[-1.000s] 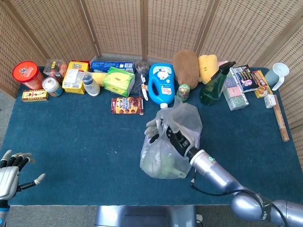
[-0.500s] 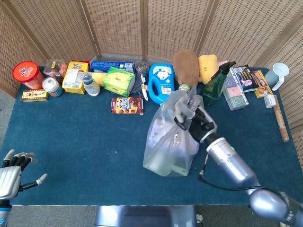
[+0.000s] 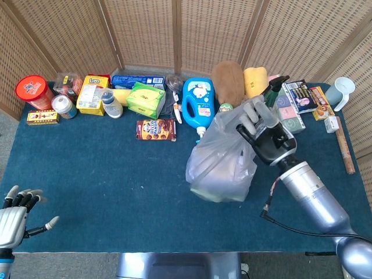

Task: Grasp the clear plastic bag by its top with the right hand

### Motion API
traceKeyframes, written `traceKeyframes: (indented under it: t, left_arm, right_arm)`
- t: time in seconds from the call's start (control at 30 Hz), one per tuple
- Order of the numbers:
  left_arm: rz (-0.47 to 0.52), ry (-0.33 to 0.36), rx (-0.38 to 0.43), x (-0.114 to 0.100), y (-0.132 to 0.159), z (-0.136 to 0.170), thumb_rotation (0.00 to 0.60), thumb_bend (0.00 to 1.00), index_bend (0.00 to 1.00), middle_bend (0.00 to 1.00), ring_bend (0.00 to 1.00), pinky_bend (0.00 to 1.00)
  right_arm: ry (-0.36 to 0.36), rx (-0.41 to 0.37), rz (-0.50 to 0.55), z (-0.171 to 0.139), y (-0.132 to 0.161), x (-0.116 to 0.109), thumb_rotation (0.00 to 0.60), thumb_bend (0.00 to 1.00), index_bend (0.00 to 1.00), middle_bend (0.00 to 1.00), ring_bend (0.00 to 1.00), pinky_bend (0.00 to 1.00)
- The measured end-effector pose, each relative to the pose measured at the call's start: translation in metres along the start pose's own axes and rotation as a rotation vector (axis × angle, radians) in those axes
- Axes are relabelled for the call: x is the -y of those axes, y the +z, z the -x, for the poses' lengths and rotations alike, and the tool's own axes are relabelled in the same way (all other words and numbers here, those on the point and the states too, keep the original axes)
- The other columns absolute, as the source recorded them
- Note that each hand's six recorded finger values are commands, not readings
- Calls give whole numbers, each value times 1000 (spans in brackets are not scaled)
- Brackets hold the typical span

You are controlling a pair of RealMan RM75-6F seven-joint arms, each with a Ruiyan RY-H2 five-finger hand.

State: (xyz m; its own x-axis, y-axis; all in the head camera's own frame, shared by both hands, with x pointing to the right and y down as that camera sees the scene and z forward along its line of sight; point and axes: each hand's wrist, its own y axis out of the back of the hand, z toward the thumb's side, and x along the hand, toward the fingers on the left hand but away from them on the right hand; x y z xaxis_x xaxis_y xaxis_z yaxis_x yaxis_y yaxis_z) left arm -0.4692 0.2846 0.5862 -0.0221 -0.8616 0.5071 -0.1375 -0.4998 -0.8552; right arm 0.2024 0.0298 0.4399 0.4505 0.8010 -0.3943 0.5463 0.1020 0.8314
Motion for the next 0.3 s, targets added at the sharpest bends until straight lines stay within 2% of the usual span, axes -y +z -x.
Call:
traceKeyframes:
  t: [0.3]
  left_arm:
    - [-2,4,0,-2,1,2,75,140,368,267,184,39]
  right_arm:
    - [60,-1,27,-4,10,12,600,368,618,720,802,929]
